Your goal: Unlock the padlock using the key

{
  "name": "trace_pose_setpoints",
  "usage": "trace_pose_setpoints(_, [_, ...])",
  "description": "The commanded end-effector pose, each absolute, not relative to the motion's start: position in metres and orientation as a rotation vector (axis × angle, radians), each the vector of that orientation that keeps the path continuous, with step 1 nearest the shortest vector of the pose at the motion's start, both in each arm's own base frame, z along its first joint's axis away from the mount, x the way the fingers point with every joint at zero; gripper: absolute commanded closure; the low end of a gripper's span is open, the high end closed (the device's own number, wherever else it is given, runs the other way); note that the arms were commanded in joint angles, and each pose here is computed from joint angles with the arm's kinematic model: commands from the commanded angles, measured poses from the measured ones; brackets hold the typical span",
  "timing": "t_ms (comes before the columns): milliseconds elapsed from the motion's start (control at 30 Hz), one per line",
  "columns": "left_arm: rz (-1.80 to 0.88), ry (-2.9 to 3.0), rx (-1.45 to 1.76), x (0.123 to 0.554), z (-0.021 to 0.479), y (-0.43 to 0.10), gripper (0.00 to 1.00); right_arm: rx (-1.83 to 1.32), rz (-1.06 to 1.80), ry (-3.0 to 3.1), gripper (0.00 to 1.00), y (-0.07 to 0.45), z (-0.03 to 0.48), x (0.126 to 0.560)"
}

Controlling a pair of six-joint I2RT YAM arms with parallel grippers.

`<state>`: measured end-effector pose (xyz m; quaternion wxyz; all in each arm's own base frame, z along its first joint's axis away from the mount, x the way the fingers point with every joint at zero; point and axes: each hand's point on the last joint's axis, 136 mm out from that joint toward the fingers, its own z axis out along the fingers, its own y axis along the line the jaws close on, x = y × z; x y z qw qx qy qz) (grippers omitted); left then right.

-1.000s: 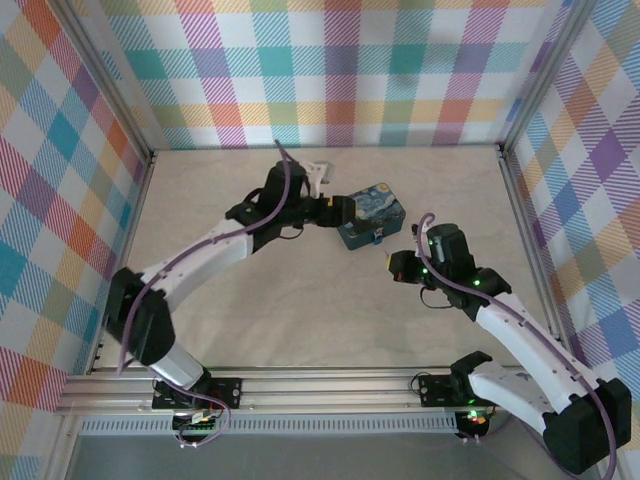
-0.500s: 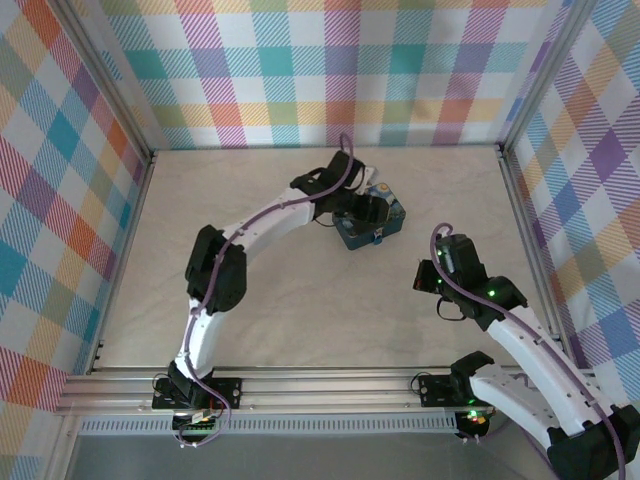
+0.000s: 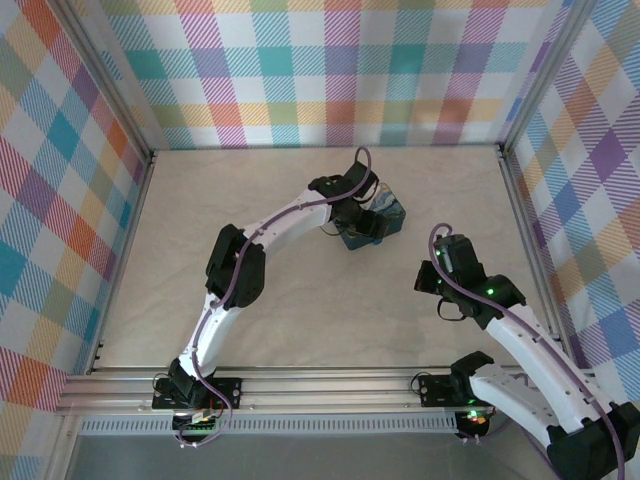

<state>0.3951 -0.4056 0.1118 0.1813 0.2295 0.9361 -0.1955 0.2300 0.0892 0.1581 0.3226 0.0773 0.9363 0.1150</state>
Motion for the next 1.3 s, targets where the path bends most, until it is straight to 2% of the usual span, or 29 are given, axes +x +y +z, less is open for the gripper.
trace_pose_setpoints(0, [-0.478, 2.683, 0.687, 0.387, 0.103, -0.396, 0.3, 0.222, 0.32, 2.424, 1.0, 0.09, 0.172, 0.236])
trace_pose_setpoints(500, [-0.341, 2.734, 0.633, 0.365, 0.096, -0.343, 0.29, 0.215, 0.333, 2.439, 1.0, 0.094, 0.167, 0.237])
trace_pose_setpoints(833, [-0.352, 2.748, 0.468, 0.377, 0.099, -0.294, 0.28, 0.139, 0.487, 2.41, 1.0, 0.117, 0.168, 0.241])
trace_pose_setpoints(1067, [-0.403, 2.713, 0.429, 0.392, 0.111, -0.289, 0.28, 0.092, 0.552, 2.419, 1.0, 0.13, 0.167, 0.242])
trace_pose_setpoints(1267, [-0.505, 2.643, 0.43, 0.389, 0.127, -0.297, 0.27, 0.027, 0.716, 2.37, 1.0, 0.153, 0.175, 0.245])
